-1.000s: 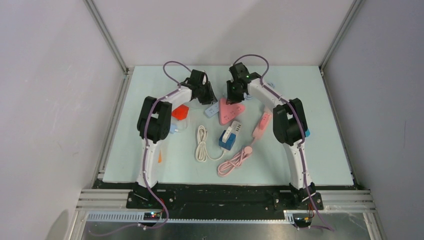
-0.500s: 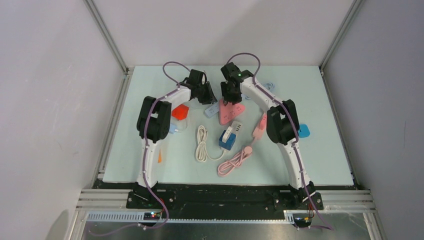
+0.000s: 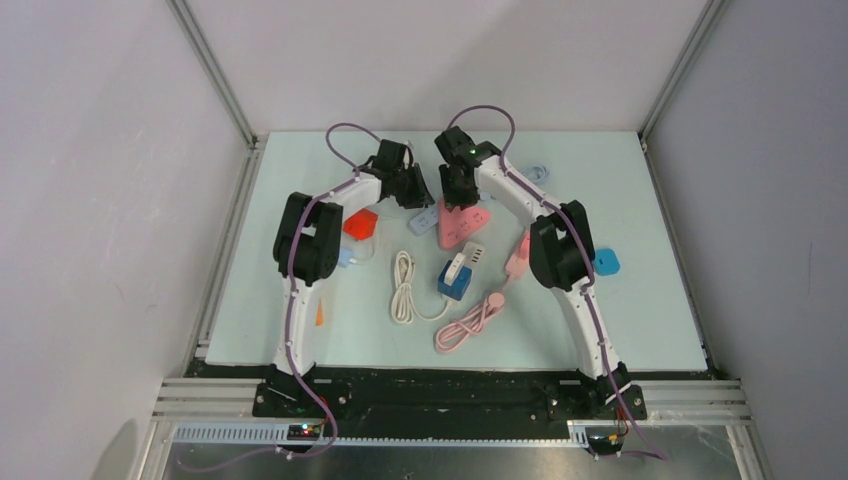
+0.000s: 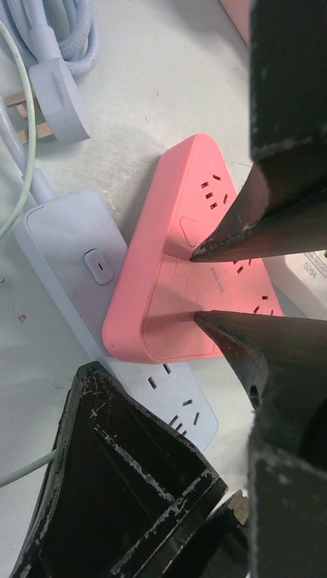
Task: Insert the plug
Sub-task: Press the plug into the socket.
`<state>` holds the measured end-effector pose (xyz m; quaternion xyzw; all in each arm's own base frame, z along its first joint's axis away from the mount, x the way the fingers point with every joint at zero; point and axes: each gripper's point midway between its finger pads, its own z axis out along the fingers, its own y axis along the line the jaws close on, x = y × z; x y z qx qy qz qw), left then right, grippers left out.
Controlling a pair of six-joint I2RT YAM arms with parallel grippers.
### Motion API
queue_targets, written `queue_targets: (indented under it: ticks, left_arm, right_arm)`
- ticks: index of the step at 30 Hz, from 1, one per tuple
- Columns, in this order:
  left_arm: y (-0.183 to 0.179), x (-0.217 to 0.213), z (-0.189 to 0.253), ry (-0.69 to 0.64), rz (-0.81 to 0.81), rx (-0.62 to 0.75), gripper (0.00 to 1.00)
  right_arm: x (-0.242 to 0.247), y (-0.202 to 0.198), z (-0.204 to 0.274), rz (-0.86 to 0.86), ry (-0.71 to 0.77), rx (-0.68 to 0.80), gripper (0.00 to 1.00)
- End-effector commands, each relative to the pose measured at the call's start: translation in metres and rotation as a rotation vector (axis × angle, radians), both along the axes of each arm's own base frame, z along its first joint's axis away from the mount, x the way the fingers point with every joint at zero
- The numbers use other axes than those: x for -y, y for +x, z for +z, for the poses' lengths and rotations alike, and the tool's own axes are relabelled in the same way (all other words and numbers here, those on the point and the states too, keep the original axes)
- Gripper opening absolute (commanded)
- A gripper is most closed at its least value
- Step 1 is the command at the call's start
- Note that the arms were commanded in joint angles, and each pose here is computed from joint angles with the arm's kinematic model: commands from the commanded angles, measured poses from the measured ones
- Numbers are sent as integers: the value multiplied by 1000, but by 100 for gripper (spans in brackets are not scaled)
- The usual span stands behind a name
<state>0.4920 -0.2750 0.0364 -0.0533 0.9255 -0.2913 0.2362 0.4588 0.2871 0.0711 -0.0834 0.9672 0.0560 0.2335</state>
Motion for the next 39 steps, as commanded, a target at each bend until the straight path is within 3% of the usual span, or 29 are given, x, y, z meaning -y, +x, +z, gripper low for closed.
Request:
queue_targets:
  ticks: [1,14,25,39]
  left_arm:
    - [-55,30,-17,-61,-158,-145,28]
    - [-61,25,-22,-36,-136,-156,24]
    - [-59,24,-24,-22,-125,-152,24]
    - [-53,22,-17,-22,-123,-130,25]
  right_arm:
    - [-5,14,-28,-34,13,48,37]
    - [-13,26,37,-31,150,172,36]
    - [-6,6,5,-17,109,69,33]
    - [11,-64,-74,64,-75,-206,32]
